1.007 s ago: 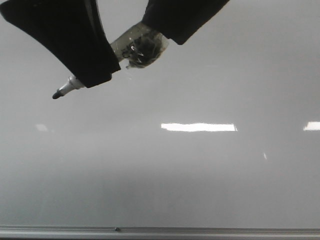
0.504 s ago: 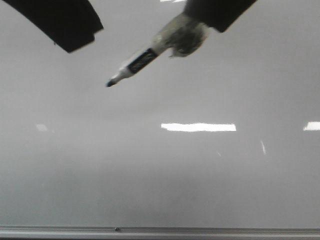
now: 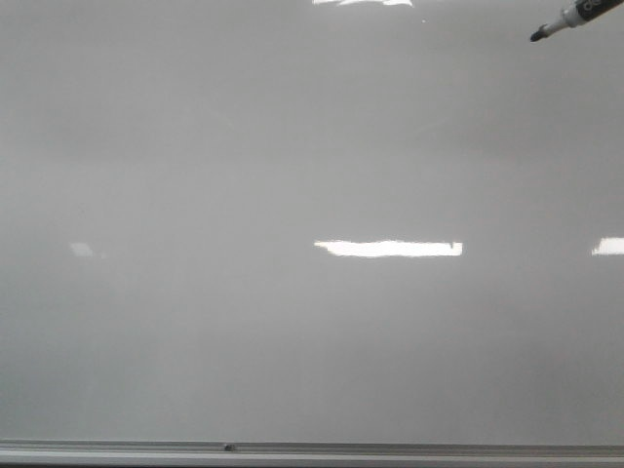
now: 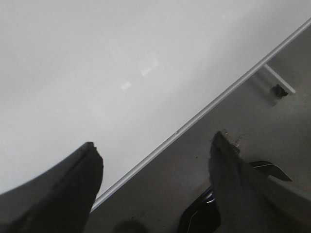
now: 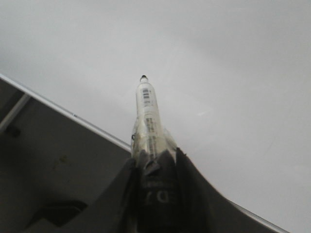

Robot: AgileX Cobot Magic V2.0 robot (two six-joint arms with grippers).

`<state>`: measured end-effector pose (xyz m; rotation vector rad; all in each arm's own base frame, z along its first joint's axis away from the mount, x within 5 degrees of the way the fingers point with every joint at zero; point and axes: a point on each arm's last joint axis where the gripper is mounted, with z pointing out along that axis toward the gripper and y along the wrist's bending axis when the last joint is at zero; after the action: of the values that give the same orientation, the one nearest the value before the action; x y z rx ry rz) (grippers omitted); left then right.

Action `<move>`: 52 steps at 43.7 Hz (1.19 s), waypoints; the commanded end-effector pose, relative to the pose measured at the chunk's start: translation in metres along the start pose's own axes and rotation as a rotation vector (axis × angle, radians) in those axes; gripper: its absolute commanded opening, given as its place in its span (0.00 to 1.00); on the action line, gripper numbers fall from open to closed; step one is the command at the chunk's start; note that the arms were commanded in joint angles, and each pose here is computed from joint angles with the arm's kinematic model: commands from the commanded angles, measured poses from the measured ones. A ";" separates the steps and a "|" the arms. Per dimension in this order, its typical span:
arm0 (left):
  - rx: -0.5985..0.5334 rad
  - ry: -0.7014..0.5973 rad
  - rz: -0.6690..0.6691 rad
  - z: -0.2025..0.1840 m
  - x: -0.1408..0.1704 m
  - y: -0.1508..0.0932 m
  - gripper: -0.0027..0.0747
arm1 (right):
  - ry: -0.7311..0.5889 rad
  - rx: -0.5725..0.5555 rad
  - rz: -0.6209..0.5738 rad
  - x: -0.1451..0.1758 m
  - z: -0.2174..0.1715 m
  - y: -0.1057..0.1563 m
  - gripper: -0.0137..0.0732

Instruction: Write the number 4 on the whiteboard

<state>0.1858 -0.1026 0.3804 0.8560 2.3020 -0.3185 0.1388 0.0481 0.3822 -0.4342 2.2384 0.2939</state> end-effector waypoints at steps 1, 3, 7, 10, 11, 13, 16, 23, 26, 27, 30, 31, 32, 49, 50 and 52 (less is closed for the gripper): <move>-0.007 -0.112 -0.027 -0.012 -0.010 -0.001 0.63 | -0.179 0.056 0.110 0.003 -0.005 -0.006 0.07; -0.004 -0.116 -0.029 -0.012 -0.010 -0.001 0.63 | -0.235 0.072 0.128 0.008 -0.001 -0.008 0.08; -0.004 -0.117 -0.029 -0.012 -0.010 -0.001 0.63 | -0.274 0.091 0.136 0.015 0.009 -0.012 0.08; -0.004 -0.121 -0.030 -0.012 -0.011 -0.001 0.63 | -0.314 0.106 0.141 0.017 0.015 -0.015 0.08; -0.005 -0.124 -0.030 -0.012 -0.011 -0.001 0.63 | -0.328 0.113 0.143 0.017 0.018 -0.016 0.08; -0.007 -0.131 -0.030 -0.012 -0.012 -0.001 0.63 | -0.352 0.121 0.146 0.015 0.021 -0.018 0.08; -0.009 -0.136 -0.031 -0.012 -0.012 0.000 0.63 | -0.398 0.135 0.149 0.009 0.026 -0.021 0.08; -0.013 -0.146 -0.031 -0.012 -0.013 0.000 0.63 | -0.442 0.153 0.154 -0.003 0.041 -0.027 0.08; -0.015 -0.152 -0.031 -0.012 -0.014 0.000 0.63 | -0.449 0.142 0.144 -0.008 0.051 -0.026 0.08; -0.015 -0.153 -0.031 -0.012 -0.014 0.000 0.63 | -0.457 0.139 0.141 -0.010 0.053 -0.026 0.08; -0.017 -0.160 -0.031 -0.013 -0.014 0.000 0.63 | -0.481 0.132 0.132 -0.015 0.061 -0.024 0.08; -0.018 -0.162 -0.031 -0.013 -0.014 0.000 0.63 | -0.493 0.133 0.131 -0.016 0.063 -0.024 0.08; -0.018 -0.162 -0.031 -0.013 -0.014 0.000 0.63 | -0.495 0.133 0.130 -0.017 0.066 -0.024 0.08; -0.021 -0.165 -0.030 -0.013 -0.015 0.001 0.63 | -0.514 0.161 0.136 -0.032 0.096 -0.033 0.08; -0.021 -0.165 -0.030 -0.013 -0.015 0.001 0.63 | -0.509 0.162 0.135 -0.032 0.098 -0.034 0.08; -0.021 -0.165 -0.030 -0.013 -0.015 0.001 0.63 | -0.497 0.161 0.136 -0.034 0.102 -0.035 0.08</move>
<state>0.1899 -0.1043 0.3837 0.8115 2.2518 -0.3373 0.2359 0.0595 0.3195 -0.1203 1.9070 0.2654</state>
